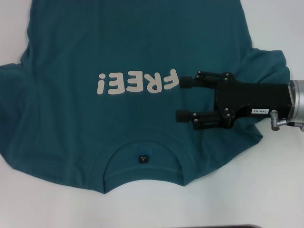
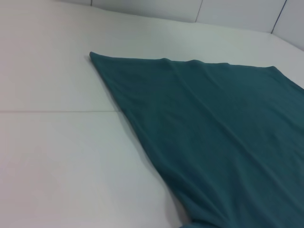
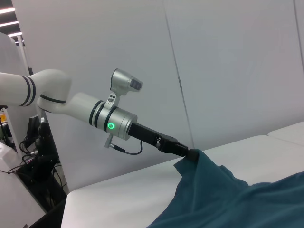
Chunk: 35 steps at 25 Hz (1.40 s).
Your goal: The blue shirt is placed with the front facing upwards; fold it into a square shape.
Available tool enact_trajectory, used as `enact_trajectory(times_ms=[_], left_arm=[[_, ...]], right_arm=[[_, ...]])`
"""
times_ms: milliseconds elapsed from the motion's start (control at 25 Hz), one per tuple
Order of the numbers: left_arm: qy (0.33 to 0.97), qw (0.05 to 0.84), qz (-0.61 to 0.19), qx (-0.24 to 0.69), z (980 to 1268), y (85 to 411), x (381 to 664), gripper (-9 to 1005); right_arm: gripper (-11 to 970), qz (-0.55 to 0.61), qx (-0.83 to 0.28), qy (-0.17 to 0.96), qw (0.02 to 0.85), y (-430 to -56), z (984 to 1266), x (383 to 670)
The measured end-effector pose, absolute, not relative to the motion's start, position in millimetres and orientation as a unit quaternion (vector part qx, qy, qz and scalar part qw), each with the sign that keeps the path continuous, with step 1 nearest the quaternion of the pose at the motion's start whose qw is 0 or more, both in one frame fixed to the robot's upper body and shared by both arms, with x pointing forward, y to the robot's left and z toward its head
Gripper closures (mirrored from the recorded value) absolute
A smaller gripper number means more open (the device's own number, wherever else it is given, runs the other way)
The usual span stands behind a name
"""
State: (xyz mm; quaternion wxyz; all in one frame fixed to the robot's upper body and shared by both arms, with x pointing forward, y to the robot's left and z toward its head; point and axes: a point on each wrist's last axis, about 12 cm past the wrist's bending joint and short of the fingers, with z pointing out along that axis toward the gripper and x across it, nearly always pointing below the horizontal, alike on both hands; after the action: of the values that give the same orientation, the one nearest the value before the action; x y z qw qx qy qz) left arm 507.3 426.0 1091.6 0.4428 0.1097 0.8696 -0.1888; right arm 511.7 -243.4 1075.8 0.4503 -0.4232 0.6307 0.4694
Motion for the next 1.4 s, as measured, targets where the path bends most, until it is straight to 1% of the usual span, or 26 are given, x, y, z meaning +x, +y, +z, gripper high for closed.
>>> enact_trajectory(times_ms=[440,760,1000,1400], left_arm=[[0.867,0.433,-0.213,0.126,1095,418,505,994],[0.859,0.423,-0.263,0.118,1094,401,505,994],[0.853,0.416,-0.296,0.109,1096,388,512,994],[0.844,0.405,-0.332,0.113,1087,359,525,993]], right_arm=[[63,0.47,-0.422,0.631,0.45,-243,1075,511],[63,0.47,-0.423,0.631,0.45,-242,1075,512],[63,0.471,-0.422,0.631,0.449,-242,1075,511],[63,0.473,-0.421,0.631,0.449,-242,1073,510]])
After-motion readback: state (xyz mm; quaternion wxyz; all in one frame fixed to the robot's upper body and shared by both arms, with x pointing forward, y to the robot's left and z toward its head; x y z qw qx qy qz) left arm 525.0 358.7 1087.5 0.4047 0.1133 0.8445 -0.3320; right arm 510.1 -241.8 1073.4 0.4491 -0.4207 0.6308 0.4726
